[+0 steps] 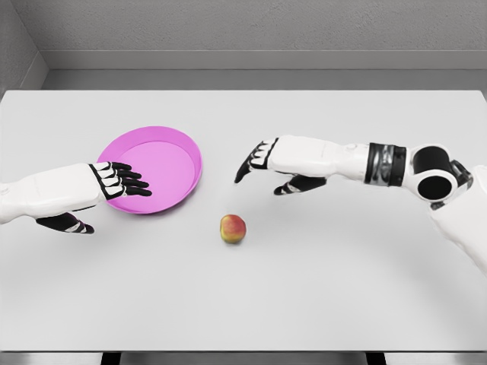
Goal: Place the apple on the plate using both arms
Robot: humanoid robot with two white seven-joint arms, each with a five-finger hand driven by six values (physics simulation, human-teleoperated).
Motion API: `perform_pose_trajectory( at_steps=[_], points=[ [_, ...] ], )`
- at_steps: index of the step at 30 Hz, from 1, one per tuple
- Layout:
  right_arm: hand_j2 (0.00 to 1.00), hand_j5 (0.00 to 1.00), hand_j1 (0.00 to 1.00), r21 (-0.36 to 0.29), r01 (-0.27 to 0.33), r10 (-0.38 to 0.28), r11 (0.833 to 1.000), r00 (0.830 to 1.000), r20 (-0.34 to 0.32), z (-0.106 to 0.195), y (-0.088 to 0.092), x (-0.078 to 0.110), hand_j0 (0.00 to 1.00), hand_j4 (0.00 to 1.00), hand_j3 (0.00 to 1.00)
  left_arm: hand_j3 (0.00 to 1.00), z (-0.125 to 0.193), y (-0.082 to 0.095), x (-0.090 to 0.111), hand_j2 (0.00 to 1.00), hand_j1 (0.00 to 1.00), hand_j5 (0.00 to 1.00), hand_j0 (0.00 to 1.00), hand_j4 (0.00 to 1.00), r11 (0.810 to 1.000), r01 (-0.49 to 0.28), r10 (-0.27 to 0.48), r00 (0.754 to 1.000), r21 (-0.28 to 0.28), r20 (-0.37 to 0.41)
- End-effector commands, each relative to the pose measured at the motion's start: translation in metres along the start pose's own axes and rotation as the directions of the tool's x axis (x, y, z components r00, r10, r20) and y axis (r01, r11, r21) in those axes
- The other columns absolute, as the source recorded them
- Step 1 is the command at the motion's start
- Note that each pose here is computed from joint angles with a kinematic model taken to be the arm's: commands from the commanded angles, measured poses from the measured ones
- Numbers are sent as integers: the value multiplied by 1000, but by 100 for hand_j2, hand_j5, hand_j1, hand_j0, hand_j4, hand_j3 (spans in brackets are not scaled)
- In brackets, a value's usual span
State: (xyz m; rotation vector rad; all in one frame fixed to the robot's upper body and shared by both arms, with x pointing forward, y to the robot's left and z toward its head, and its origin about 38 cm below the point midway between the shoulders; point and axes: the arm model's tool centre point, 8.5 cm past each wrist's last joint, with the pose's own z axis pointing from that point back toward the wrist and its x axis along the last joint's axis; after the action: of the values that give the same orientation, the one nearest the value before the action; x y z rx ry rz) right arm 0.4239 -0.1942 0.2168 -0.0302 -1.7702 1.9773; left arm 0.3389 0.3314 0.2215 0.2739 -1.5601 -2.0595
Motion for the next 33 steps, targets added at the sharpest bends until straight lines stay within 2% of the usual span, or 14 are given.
perform_pose_trajectory(
  at_steps=[1,3,6,7,8,10,11,13,14,18,21,25,31,33],
  points=[
    [100,100,100,-96,-32,18,995,990,-142,55,-36,-28,100,100,100,100,1,1,0,100,100,100,100,100,1000,-4,4,1000,3,-1],
    [100,100,100,-131,-41,10,990,973,-231,91,-47,-43,100,100,100,100,0,0,0,100,100,100,100,100,1000,-6,6,1000,3,2],
    [100,100,100,-169,-1,-50,986,953,-299,117,-37,-60,100,100,100,100,-14,7,4,100,100,100,100,100,1000,8,-8,999,17,36],
    [100,100,100,-171,11,-65,985,948,-311,120,-34,-64,100,100,100,100,-24,15,5,100,100,100,100,100,999,28,-29,998,19,58],
    [100,100,100,-171,22,-76,985,945,-317,122,-30,-66,100,100,100,100,-28,18,6,100,100,100,100,100,999,41,-40,997,-7,66],
    [100,100,100,-186,26,-87,982,940,-329,129,-29,-68,100,100,100,100,-40,22,9,100,100,100,100,100,999,45,-45,995,8,92],
    [100,100,100,-187,26,-88,982,940,-330,129,-29,-68,100,100,100,100,-55,21,14,100,100,100,100,100,998,62,-57,991,-31,124],
    [100,100,100,-187,26,-88,982,940,-330,129,-29,-68,100,100,100,100,-103,15,38,100,100,100,100,100,984,104,-66,966,-142,249],
    [100,100,100,-187,28,-90,982,939,-332,130,-28,-69,100,100,100,100,-112,23,44,100,100,100,100,100,982,131,-89,957,-138,276],
    [100,100,100,-190,45,-110,981,932,-344,133,-23,-74,100,100,100,100,-141,74,60,100,100,100,100,100,973,229,-203,918,-38,340],
    [100,100,100,-176,36,-99,984,926,-363,142,-26,-74,100,100,100,100,-165,91,81,100,100,100,100,100,957,290,-256,876,-22,409],
    [100,100,100,-177,39,-104,984,923,-372,145,-25,-77,100,100,100,100,-186,80,97,100,100,100,100,100,924,373,-298,840,-83,454],
    [100,100,100,-176,43,-107,983,921,-374,145,-24,-78,100,100,100,100,-185,95,96,100,100,100,100,100,905,418,-341,827,-83,447],
    [100,100,100,-176,43,-107,983,921,-374,145,-24,-78,100,100,100,100,-184,92,95,100,100,100,100,100,904,417,-336,829,-94,448]
  ],
)
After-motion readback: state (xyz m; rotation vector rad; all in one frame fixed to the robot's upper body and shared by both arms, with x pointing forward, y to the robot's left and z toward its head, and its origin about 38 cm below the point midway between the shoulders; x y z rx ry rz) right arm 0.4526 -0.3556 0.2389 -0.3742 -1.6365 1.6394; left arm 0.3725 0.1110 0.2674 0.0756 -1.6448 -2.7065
